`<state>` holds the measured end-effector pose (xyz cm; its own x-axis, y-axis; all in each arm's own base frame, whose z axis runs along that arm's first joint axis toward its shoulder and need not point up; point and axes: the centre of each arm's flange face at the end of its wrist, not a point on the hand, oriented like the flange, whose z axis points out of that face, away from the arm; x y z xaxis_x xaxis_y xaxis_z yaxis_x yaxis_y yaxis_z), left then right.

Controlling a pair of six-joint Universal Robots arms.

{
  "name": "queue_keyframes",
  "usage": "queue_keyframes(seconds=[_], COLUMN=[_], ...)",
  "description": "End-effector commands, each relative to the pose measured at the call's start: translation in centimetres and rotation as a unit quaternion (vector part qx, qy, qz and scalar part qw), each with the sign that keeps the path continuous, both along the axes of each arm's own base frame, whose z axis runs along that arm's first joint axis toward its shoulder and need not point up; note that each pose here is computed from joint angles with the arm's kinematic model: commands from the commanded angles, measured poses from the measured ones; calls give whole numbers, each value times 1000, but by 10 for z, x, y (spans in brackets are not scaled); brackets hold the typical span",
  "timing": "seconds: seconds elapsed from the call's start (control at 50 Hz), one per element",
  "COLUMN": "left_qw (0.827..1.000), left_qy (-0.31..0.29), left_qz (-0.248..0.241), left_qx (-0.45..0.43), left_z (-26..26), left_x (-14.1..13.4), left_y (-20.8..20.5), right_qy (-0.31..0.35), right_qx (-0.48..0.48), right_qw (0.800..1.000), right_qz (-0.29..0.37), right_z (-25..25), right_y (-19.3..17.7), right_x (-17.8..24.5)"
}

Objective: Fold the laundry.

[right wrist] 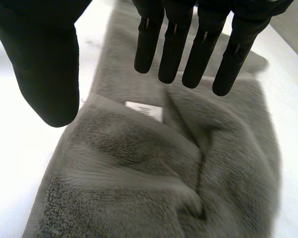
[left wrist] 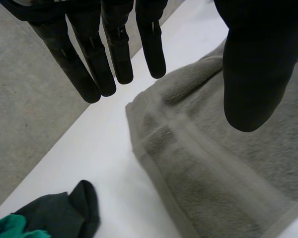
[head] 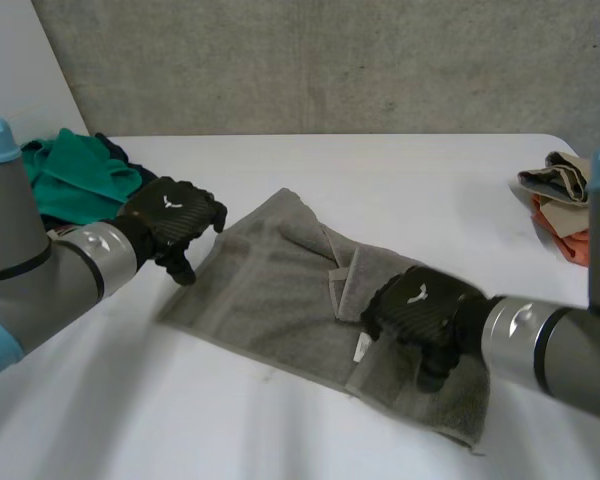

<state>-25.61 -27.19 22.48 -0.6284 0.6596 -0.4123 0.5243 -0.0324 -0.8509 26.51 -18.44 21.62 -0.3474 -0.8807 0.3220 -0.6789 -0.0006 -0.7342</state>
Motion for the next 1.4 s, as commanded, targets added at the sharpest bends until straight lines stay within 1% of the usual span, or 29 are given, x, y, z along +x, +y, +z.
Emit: queue_keyframes(seconds=[0.02, 0.14, 0.26, 0.42, 0.5, 0.58, 0.62, 0.74, 0.8, 0.82, 0.88, 0.9, 0.94, 0.96, 0.98, 1.04, 1.1, 1.2, 1.28, 1.3, 1.4], left_qw=[1000, 1000, 1000, 1000, 1000, 1000, 1000, 1000, 1000, 1000, 1000, 999, 999, 999, 999, 998, 997, 995, 991, 990, 989], left_qy=[7, 10, 8, 8, 8, 8, 8, 5, 3, 1, -1, -3, -5, -7, -8, -14, -19, -31, -49, -52, -60], left_qz=[-8, -3, -1, 0, 1, 3, 4, 3, 3, 4, 5, 7, 8, 11, 12, 17, 20, 25, 31, 33, 41], left_qx=[10, 6, 11, 13, 13, 15, 13, 16, 21, 24, 30, 35, 40, 44, 47, 58, 67, 94, 123, 127, 131], left_z=[-6, -10, -13, -15, -15, -16, -16, -19, -24, -27, -32, -35, -39, -42, -44, -53, -63, -79, -91, -92, -95], left_x=[4, 7, 8, 8, 8, 9, 9, 7, 6, 5, 5, 4, 3, 3, 2, 1, -2, -11, -20, -20, -25], left_y=[9, 6, 4, 3, 2, 1, 0, 0, -1, -2, -4, -6, -7, -8, -9, -12, -17, -20, -21, -21, -23], right_qy=[10, 3, 11, 19, 10, -28, -58, -120, -155, -175, -208, -226, -240, -243, -246, -228, -203, -188, -193, -196, -197], right_qx=[-57, -86, -100, -99, -120, -143, -158, -187, -193, -195, -203, -212, -221, -226, -233, -242, -234, -221, -212, -215, -226], right_qw=[996, 992, 990, 990, 988, 988, 986, 974, 966, 960, 946, 934, 920, 914, 904, 895, 896, 893, 884, 879, 869], right_qz=[71, 92, 103, 102, 93, 43, 8, -38, -71, -97, -143, -178, -216, -232, -260, -297, -317, -343, -369, -379, -394], right_z=[-39, -61, -76, -88, -85, -73, -59, -17, 11, 27, 52, 68, 80, 85, 91, 88, 77, 62, 54, 52, 47], right_y=[8, 7, 3, -1, -7, -20, -27, -39, -48, -56, -71, -83, -94, -100, -113, -134, -145, -154, -157, -159, -168], right_x=[6, 14, 17, 17, 18, 19, 19, 20, 18, 15, 10, 4, -4, -8, -15, -25, -31, -42, -52, -55, -62])
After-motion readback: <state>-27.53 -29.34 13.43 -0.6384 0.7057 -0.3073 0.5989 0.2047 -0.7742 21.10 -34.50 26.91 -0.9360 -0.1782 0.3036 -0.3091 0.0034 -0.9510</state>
